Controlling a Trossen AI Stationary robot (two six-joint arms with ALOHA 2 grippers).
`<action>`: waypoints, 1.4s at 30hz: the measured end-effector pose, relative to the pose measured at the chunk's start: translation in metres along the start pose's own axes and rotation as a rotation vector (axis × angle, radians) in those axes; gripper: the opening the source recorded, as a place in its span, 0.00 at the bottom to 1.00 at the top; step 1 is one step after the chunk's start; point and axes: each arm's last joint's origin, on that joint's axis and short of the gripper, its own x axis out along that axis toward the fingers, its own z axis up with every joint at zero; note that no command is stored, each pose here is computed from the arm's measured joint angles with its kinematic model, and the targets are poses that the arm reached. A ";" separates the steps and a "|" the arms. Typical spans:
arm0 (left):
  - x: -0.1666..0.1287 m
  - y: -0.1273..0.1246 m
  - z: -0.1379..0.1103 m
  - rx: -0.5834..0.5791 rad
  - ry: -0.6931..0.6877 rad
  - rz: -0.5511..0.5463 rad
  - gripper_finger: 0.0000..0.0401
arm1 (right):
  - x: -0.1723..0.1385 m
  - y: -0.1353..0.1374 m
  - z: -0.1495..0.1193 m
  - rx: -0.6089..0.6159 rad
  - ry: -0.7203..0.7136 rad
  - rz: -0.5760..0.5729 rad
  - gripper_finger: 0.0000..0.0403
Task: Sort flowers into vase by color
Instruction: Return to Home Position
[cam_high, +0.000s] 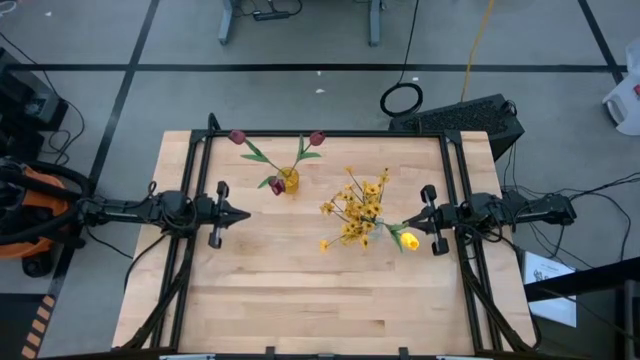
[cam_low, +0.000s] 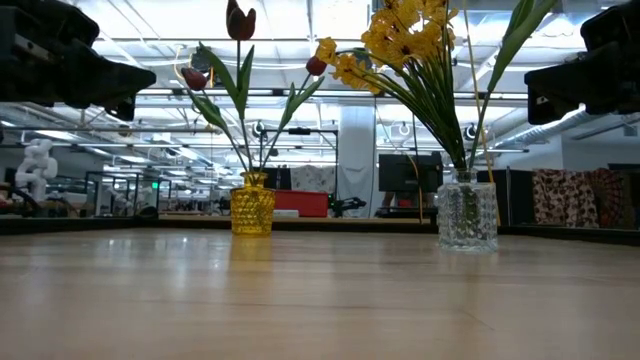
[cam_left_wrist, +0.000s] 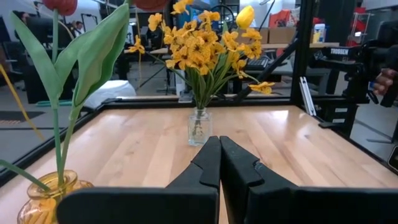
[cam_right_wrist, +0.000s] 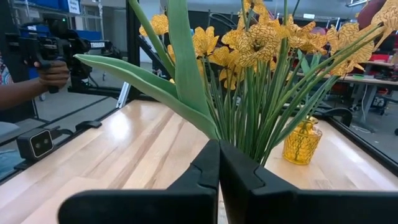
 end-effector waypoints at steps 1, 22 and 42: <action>0.000 0.000 0.000 -0.001 0.000 0.001 0.01 | 0.000 0.000 0.000 0.000 0.000 0.000 0.00; 0.000 0.000 0.000 -0.019 -0.001 0.008 0.01 | 0.000 0.000 0.000 0.000 -0.004 0.002 0.00; 0.000 0.000 0.000 -0.019 -0.003 0.009 0.01 | 0.000 0.000 0.000 0.000 -0.005 0.004 0.00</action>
